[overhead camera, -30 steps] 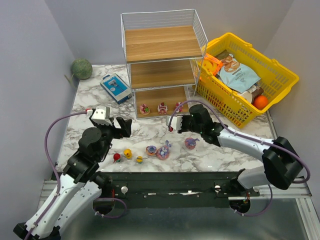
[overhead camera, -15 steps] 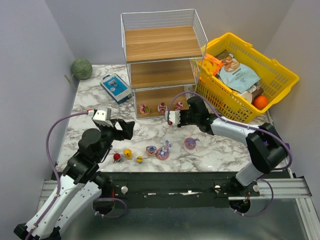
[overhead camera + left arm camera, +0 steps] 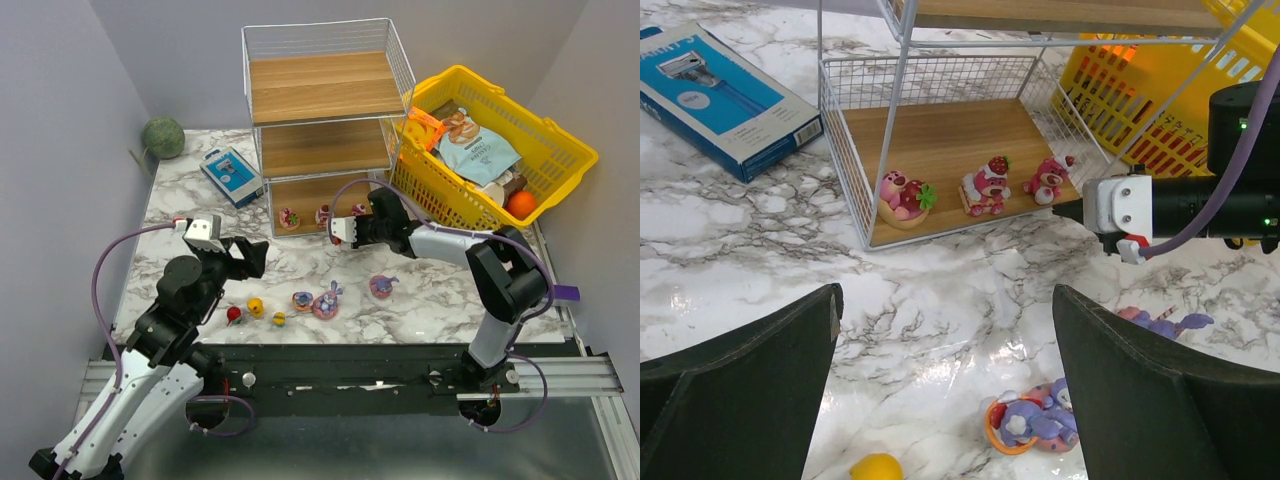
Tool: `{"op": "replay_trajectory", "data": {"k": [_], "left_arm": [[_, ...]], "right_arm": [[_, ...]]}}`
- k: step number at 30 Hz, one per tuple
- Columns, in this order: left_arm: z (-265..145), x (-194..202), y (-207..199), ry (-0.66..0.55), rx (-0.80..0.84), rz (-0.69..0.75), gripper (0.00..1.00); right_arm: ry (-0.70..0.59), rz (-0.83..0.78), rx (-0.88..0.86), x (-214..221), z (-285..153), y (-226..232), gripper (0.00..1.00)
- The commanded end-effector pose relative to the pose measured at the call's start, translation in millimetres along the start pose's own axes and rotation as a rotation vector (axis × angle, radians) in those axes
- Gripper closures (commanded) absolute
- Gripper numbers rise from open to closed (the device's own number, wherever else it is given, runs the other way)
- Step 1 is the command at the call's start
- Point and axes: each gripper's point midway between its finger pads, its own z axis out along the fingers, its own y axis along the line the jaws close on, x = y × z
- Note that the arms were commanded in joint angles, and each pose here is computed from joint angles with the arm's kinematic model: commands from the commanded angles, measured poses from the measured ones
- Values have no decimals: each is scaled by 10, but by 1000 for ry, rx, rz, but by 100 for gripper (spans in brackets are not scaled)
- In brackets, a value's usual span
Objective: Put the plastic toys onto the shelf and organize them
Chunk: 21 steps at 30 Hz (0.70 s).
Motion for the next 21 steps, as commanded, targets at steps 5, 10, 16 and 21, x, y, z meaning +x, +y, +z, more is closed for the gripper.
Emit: {"op": "replay_trajectory", "data": {"k": [5, 10, 16, 21], "left_arm": [[-15, -14, -7, -9, 11, -15, 7], [-13, -10, 4, -10, 12, -21, 7], [3, -6, 4, -5, 15, -25, 7], [0, -7, 11, -6, 15, -28, 7]], "right_arm": [[17, -38, 31, 51, 119, -228, 99], [35, -47, 18, 101, 156, -232, 99], [47, -55, -1, 152, 190, -178, 99], [54, -51, -6, 187, 197, -156, 99]]}}
